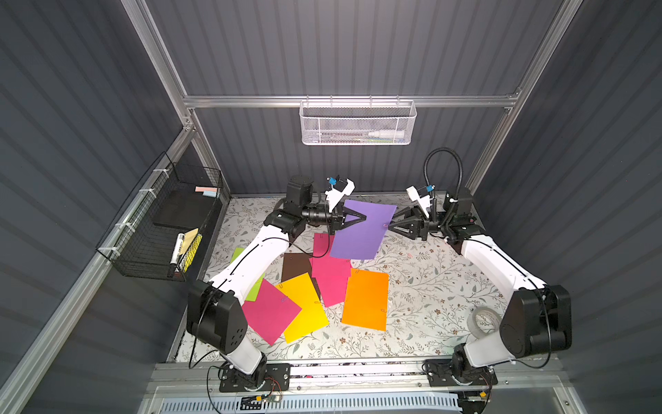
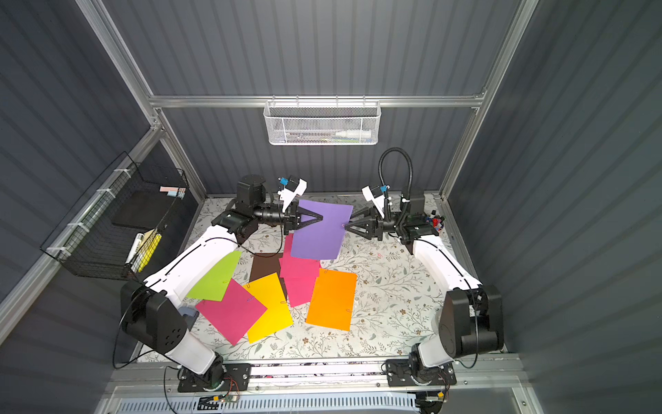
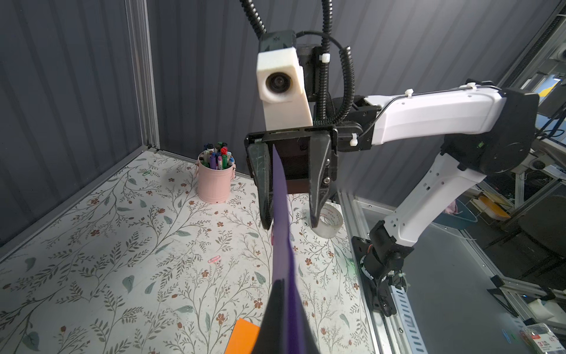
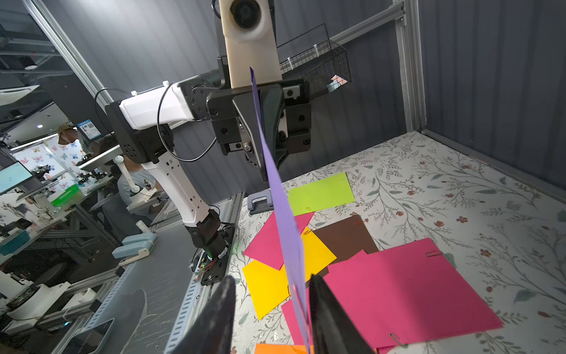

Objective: Unclip the paperclips from the documents
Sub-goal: Adjust the document, then remove the paper clip from the document, then place the paper clip at the center of the board, then place the document at the center of the board, then move the document to the center of the board, then pick up the document from the center of the board, then remove the paper clip from the document.

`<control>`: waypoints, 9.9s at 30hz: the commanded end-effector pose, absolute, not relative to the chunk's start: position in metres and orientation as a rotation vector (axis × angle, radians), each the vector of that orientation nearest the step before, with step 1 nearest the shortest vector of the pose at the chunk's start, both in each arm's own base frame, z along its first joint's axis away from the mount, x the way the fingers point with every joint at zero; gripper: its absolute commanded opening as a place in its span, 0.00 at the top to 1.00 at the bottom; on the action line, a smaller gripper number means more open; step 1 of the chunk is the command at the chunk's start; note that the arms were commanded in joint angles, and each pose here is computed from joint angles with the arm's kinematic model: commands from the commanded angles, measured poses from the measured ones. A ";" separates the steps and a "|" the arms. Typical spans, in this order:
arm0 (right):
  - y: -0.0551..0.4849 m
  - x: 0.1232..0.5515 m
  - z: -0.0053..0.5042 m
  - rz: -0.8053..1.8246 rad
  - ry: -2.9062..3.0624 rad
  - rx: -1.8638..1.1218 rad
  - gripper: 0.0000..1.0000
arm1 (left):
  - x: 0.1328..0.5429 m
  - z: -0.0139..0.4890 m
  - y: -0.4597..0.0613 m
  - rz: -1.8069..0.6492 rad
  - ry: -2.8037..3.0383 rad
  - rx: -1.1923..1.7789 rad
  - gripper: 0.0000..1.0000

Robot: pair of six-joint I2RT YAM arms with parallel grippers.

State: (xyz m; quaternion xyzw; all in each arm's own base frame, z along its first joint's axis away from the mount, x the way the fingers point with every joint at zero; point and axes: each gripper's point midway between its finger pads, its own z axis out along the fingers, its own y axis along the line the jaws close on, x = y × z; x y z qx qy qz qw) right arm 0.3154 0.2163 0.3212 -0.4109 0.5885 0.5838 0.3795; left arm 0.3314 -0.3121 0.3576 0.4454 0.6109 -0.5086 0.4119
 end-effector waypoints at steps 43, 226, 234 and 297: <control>0.208 0.317 0.301 1.511 1.543 -1.030 0.91 | 0.341 0.368 -0.289 -1.205 1.574 1.039 1.00; 0.194 0.291 0.175 1.305 2.402 -0.172 0.74 | 0.337 0.183 -0.377 -1.465 2.136 0.770 0.09; 0.194 0.305 0.204 1.321 2.283 -0.152 0.72 | 0.316 0.223 -0.379 -1.627 1.957 0.834 0.17; 0.205 0.297 0.289 1.406 1.691 -1.002 0.51 | 0.292 0.244 -0.374 -1.271 1.869 1.329 1.00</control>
